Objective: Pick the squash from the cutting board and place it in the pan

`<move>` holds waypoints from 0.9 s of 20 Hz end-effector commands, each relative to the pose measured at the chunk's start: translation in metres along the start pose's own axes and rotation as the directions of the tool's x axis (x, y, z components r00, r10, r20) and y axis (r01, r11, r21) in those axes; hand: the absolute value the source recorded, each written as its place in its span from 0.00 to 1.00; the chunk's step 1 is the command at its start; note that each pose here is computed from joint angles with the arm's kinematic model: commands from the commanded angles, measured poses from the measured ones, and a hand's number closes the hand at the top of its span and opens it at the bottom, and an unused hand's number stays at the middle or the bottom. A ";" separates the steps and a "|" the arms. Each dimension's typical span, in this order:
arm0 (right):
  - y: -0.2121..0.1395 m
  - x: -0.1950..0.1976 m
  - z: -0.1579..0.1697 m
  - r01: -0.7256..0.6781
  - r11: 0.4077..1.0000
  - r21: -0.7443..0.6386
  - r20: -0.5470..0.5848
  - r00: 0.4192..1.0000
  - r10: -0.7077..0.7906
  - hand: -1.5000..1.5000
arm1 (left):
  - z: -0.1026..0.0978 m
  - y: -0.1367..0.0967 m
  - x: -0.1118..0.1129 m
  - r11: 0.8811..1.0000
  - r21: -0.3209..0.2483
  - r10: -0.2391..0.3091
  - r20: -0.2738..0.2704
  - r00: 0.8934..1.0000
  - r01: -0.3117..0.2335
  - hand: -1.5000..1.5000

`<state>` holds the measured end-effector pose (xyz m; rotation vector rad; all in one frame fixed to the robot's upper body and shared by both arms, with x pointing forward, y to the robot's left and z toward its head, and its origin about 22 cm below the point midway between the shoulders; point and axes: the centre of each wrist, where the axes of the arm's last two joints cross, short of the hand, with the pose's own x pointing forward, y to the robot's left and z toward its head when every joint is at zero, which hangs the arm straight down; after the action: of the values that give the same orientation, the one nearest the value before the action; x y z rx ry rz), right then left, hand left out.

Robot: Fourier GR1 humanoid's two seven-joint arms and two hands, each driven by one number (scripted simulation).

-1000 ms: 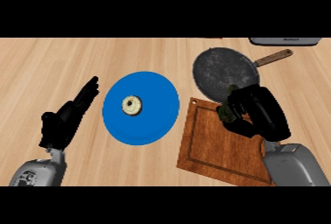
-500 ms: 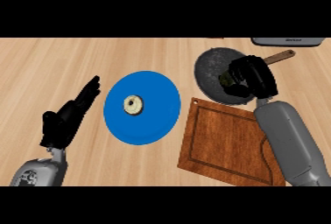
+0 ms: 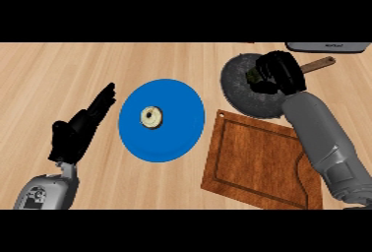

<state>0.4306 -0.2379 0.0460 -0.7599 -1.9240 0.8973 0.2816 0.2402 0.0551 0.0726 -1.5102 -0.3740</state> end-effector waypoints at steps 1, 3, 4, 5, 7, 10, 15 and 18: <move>-0.012 -0.025 0.009 -0.056 0.994 0.092 -0.285 0.955 0.080 1.00 | 0.001 -0.004 0.003 1.000 -0.013 -0.004 0.012 1.000 0.004 0.50; 0.009 -0.011 0.004 -0.078 0.970 0.232 -0.272 0.952 0.142 0.00 | -0.003 -0.007 0.004 1.000 -0.024 -0.002 0.028 1.000 0.003 0.50; -0.001 -0.023 0.009 -0.045 0.965 0.257 -0.278 0.953 0.118 0.00 | 0.001 -0.008 0.000 1.000 -0.020 -0.010 0.025 1.000 0.011 0.50; 0.015 -0.011 0.007 -0.012 0.967 0.256 -0.273 0.958 0.084 0.00 | -0.003 -0.024 0.007 1.000 -0.011 0.004 0.028 1.000 -0.004 0.50; 0.001 -0.022 0.008 0.047 0.971 0.235 -0.269 0.963 0.018 0.00 | -0.005 -0.006 0.006 0.999 -0.031 -0.007 0.020 1.000 0.008 0.50; 0.009 -0.014 0.004 0.144 0.976 0.162 -0.258 0.961 -0.099 0.00 | -0.007 -0.007 0.015 0.999 -0.048 0.006 0.035 0.999 -0.005 0.50; 0.003 -0.008 -0.007 0.379 0.925 -0.015 -0.228 0.899 -0.373 0.00 | -0.008 -0.014 0.014 0.999 -0.032 0.002 0.065 0.998 0.000 0.50; -0.016 -0.018 -0.010 0.486 0.871 -0.075 -0.200 0.848 -0.491 0.00 | -0.009 -0.007 0.008 0.999 -0.036 0.003 0.049 0.999 -0.001 0.50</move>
<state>0.4399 -0.2514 0.0432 -0.4420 -1.7448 0.6118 0.2870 0.2260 0.0593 0.0343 -1.5454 -0.4045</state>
